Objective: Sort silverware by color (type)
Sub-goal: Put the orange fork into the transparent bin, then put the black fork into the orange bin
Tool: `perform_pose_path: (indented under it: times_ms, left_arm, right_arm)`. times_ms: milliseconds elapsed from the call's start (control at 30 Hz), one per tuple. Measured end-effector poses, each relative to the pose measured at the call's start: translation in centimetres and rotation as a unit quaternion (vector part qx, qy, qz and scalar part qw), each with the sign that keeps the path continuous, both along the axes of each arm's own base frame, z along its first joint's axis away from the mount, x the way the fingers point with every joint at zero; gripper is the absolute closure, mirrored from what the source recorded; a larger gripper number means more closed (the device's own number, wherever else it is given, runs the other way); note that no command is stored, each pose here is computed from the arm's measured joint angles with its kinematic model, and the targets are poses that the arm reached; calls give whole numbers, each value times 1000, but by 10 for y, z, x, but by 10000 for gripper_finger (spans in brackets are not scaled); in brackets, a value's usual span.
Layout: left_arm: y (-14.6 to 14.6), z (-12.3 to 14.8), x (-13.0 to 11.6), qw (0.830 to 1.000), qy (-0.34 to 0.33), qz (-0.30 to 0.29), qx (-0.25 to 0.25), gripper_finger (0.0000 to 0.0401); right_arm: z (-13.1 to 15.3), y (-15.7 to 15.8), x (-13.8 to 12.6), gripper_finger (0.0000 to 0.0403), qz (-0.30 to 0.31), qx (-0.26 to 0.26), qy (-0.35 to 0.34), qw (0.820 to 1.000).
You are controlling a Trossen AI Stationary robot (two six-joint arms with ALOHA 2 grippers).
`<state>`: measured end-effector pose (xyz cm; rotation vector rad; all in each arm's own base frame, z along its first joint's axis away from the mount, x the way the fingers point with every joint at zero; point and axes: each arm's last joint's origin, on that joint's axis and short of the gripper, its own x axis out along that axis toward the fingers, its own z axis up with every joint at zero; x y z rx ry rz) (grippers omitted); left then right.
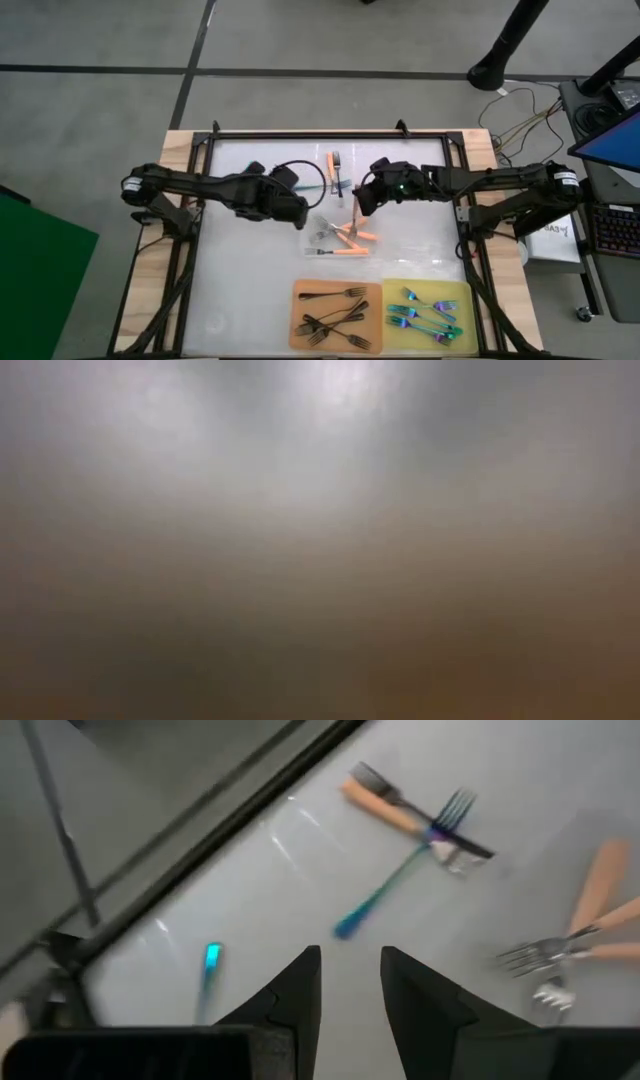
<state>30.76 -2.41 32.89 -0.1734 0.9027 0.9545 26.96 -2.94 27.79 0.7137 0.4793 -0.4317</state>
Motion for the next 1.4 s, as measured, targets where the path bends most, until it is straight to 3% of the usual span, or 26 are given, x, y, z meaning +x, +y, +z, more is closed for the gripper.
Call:
perform_pose_path:
  times_ms: [100, 267, 600, 833, 1100, 1400]
  left_arm:
    - [2, 8, -11, 999, 21, -11, 23, 312]
    - [7, 21, -30, 998, 28, -8, 64, 312]
    - [13, 29, -61, 997, 16, -4, 73, 312]
    - [15, 18, -81, 998, -3, 27, 55, 312]
    - [16, 3, -90, 998, -11, 49, 36, 312]
    - [16, -3, -88, 998, -17, 51, 29, 312]
  right_arm:
    - [5, 2, 5, 362, 12, -9, 8, 1000]
    - [20, 2, 20, 362, 39, -73, 81, 993]
    - [20, 7, 70, 362, 127, -118, 252, 952]
    - [6, 12, 94, 362, 163, -132, 281, 936]
    - [-8, 16, 101, 361, 194, -116, 297, 928]
    - [-10, 17, 102, 256, 190, -110, 296, 930]
